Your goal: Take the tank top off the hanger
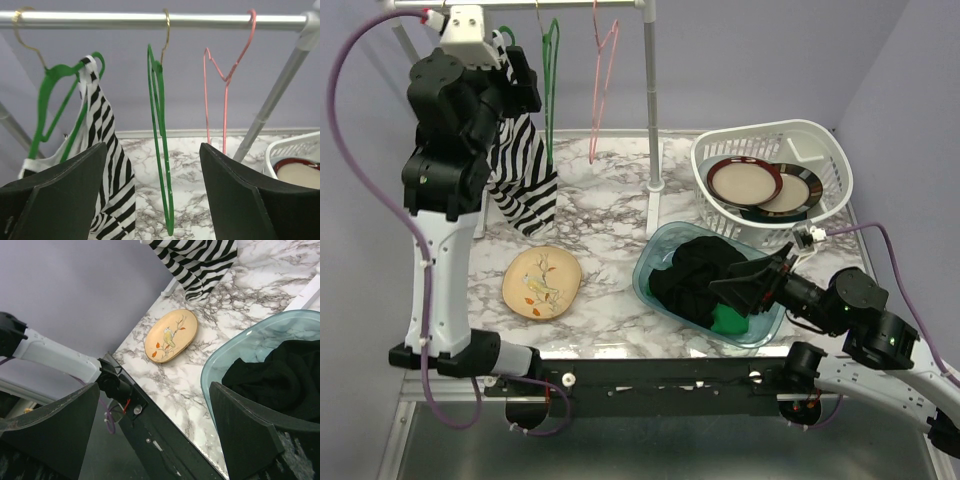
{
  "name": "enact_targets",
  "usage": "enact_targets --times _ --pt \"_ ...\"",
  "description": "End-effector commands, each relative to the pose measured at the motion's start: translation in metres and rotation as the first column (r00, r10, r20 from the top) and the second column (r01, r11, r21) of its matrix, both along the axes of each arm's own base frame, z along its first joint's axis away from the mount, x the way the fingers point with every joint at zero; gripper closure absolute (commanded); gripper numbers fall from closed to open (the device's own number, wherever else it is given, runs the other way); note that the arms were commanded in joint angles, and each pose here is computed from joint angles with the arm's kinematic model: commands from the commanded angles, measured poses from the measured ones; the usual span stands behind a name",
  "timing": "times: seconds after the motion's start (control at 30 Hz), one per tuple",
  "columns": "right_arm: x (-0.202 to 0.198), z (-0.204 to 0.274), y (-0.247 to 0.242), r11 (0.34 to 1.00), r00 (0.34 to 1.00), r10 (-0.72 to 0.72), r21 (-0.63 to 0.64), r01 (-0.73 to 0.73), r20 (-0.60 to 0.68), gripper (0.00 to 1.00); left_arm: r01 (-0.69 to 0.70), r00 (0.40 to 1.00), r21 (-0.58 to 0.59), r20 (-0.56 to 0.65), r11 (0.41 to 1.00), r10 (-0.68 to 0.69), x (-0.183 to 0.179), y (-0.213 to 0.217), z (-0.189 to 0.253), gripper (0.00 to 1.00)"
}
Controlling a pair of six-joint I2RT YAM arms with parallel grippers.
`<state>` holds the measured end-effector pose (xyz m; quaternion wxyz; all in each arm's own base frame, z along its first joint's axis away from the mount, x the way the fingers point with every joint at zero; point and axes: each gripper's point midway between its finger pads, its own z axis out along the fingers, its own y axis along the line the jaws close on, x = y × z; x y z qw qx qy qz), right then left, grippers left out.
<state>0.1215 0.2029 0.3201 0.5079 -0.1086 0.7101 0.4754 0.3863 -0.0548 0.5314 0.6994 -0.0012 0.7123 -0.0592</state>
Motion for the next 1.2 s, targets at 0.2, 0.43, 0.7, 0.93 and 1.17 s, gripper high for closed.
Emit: enact_targets --times 0.2,0.43,0.7,0.93,1.17 --pt "-0.004 0.012 0.009 0.998 0.997 0.058 -0.015 -0.057 0.047 0.01 -0.257 0.966 -0.036 -0.018 0.966 0.257 -0.014 0.067 0.003 0.16" --pt "-0.005 0.017 0.003 0.999 0.997 0.046 -0.023 -0.045 0.066 0.02 -0.201 0.978 -0.161 -0.090 0.966 0.188 0.023 0.100 -0.009 0.23" --pt "-0.003 0.027 -0.001 0.999 0.994 0.035 -0.027 -0.033 0.105 0.02 -0.157 0.988 -0.181 -0.039 0.971 0.152 0.053 0.119 -0.016 0.27" --pt "-0.004 0.032 0.001 0.999 0.992 0.046 -0.024 -0.043 0.115 0.02 -0.166 0.982 -0.154 -0.112 0.974 0.150 0.086 0.131 -0.045 0.40" --pt "-0.005 0.030 -0.003 0.999 0.992 0.037 -0.010 -0.036 0.117 0.02 -0.169 0.981 -0.144 -0.118 0.975 0.152 0.104 0.136 -0.062 0.48"
